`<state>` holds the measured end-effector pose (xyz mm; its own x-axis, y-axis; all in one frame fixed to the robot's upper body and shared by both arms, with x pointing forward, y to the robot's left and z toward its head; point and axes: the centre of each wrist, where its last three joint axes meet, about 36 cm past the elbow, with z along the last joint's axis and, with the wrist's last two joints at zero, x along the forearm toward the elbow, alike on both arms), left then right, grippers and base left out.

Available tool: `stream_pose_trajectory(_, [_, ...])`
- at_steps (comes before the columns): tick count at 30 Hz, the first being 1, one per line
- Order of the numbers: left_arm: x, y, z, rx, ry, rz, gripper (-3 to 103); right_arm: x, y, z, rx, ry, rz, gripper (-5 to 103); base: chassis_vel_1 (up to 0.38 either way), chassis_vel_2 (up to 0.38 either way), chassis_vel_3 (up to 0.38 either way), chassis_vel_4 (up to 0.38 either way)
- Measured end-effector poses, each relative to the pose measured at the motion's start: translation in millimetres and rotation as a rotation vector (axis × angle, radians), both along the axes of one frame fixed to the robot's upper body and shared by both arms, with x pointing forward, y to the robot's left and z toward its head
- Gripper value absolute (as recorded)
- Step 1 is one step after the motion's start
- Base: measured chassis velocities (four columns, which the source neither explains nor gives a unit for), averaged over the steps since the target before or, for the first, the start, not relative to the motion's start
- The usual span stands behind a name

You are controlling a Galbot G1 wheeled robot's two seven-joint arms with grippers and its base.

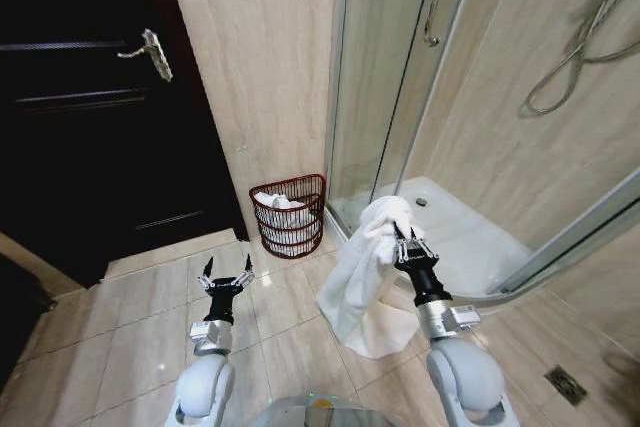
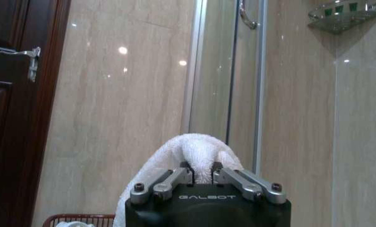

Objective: Discard the used towel into the hamper.

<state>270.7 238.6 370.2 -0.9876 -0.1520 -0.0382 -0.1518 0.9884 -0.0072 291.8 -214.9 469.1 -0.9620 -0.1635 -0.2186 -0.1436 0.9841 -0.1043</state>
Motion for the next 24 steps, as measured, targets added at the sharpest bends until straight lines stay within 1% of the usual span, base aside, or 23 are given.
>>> stream_pose_trajectory(11, [-2.1,-2.0,0.0,-0.004,0.012,0.011,100,1.6,-2.1,-2.7,-0.003,0.004,0.006,12,0.01,0.01,0.021,0.02])
stream_pose_trajectory(22, [0.3,-2.7,0.0,-0.004,0.007,0.015,100,4.4,-2.8,-3.1,0.003,0.002,0.004,12,0.06,0.069,0.049,0.066])
stream_pose_trajectory(24, [0.6,-2.6,0.1,-0.012,0.007,0.019,100,5.8,-2.8,-3.3,0.003,0.001,0.003,12,0.023,0.029,0.021,0.013])
